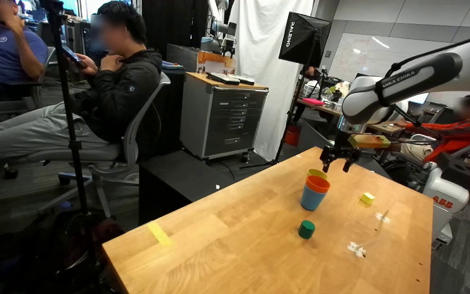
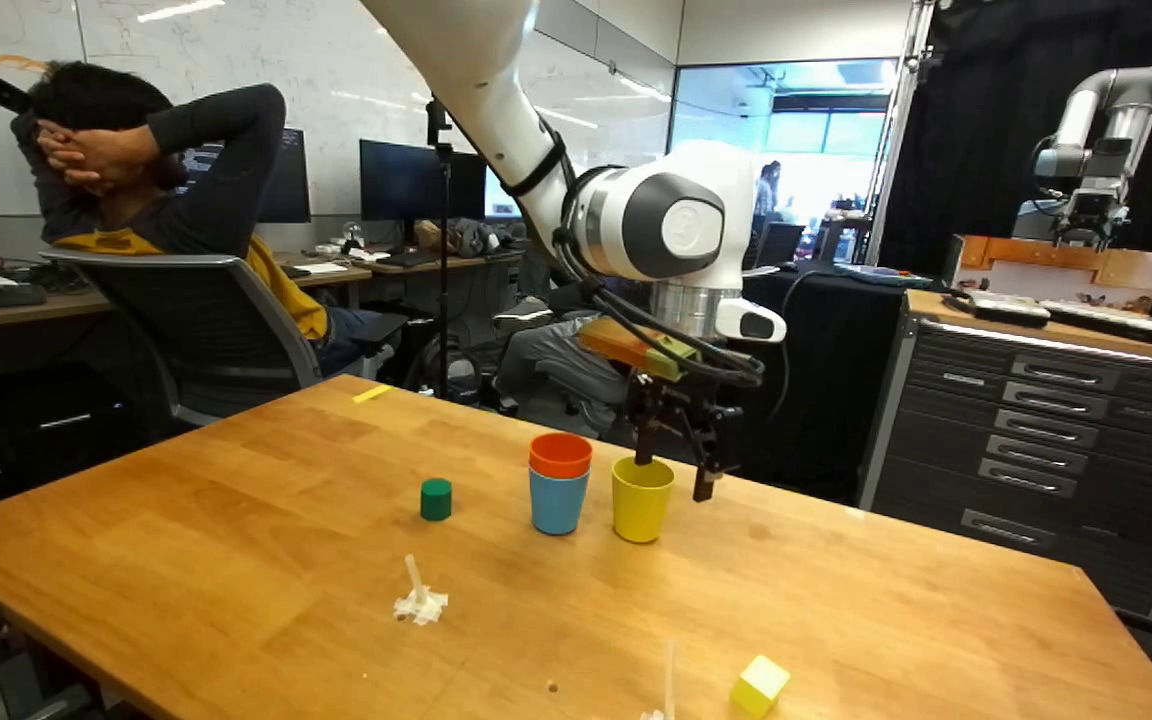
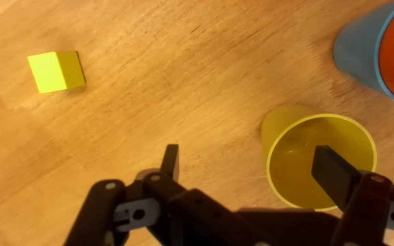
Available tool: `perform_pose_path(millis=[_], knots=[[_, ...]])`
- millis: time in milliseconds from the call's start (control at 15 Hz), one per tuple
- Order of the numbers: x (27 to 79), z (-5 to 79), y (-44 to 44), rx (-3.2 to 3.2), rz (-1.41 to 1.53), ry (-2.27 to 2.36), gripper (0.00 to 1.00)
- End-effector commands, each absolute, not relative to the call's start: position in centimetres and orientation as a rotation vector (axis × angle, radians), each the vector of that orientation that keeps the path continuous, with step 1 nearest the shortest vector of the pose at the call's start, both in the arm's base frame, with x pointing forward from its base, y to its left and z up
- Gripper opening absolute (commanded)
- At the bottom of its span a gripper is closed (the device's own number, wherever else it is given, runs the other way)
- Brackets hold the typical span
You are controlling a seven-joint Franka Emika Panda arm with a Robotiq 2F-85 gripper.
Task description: Stack the cups on the table
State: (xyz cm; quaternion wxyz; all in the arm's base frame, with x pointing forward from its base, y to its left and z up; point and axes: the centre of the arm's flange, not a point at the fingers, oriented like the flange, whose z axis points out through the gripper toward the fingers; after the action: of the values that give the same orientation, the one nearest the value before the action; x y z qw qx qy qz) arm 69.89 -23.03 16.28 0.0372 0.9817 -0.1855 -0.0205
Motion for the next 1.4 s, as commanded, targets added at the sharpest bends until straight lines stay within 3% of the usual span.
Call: perform_pose_path(millis=[0, 467, 533, 667, 1200, 1333], knots=[[72.4, 14.5, -23.4, 2.996, -0.109, -0.510, 1.00], [74.1, 12.3, -20.4, 3.012, -0.102, -0.385, 0.97], [74.4, 12.1, -20.0, 3.014, -0.101, -0.380, 0.76], [74.9, 11.9, -19.4, 3.022, -0.102, -0.374, 0.71], [74.3, 12.6, -18.9, 3.035, -0.143, -0.369, 0.07], [73.9, 12.8, -18.9, 3.020, -0.174, -0.380, 0.01]])
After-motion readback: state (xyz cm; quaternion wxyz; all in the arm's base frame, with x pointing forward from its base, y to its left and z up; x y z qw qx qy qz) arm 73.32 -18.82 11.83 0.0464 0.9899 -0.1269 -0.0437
